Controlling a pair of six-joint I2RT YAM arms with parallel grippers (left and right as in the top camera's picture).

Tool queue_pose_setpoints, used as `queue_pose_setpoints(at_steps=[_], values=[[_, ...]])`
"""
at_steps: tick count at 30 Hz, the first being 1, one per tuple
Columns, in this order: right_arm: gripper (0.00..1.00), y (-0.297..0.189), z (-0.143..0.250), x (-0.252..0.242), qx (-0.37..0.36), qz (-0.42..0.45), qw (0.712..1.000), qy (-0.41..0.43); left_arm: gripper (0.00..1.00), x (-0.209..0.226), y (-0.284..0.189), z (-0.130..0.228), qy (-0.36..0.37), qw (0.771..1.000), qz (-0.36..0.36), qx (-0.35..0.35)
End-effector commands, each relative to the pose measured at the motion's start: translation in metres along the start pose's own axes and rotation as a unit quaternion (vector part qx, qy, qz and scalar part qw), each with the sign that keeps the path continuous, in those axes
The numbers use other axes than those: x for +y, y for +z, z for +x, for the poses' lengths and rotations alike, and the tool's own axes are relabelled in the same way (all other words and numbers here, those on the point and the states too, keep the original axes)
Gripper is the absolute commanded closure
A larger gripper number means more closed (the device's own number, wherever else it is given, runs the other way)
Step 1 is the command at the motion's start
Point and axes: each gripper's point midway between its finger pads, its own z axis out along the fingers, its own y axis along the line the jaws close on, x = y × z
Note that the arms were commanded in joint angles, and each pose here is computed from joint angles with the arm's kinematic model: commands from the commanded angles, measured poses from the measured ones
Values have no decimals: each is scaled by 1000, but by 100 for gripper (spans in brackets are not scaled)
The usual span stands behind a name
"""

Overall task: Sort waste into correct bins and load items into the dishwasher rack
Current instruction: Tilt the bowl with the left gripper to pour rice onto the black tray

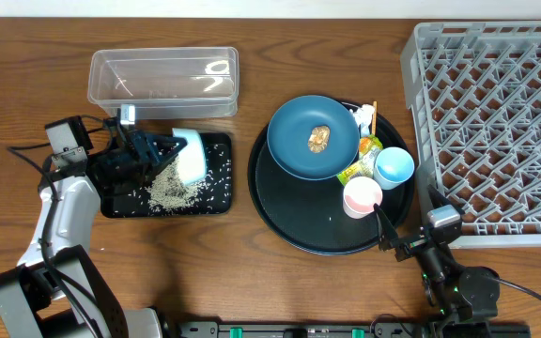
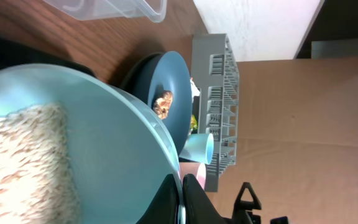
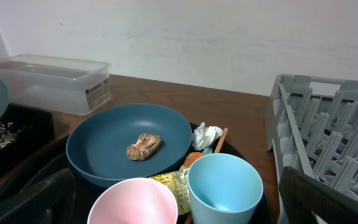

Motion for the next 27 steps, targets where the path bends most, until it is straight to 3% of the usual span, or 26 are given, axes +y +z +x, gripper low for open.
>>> queue_pose_setpoints(at_steps=[1,3,6,16,20,23,27], values=[[1,0,2,-4,2,8,1000,-5,94,-3,-2,-1,2,1000,11,0],[1,0,2,-4,2,8,1000,-5,94,-1,-3,-1,-14,1000,8,-2],[1,0,2,-4,2,8,1000,-5,94,-20,-4,6,-9,998,60,22],[1,0,2,-4,2,8,1000,-5,94,-3,-9,-10,11,1000,16,-16],[1,0,2,-4,2,8,1000,-5,94,-13,-9,-2,-4,999,46,3],[1,0,2,-4,2,8,1000,-5,94,3,-12,-12,-8,1000,4,-24],[1,0,2,-4,2,8,1000,-5,94,-14,-15,-1,-39,998,58,4]])
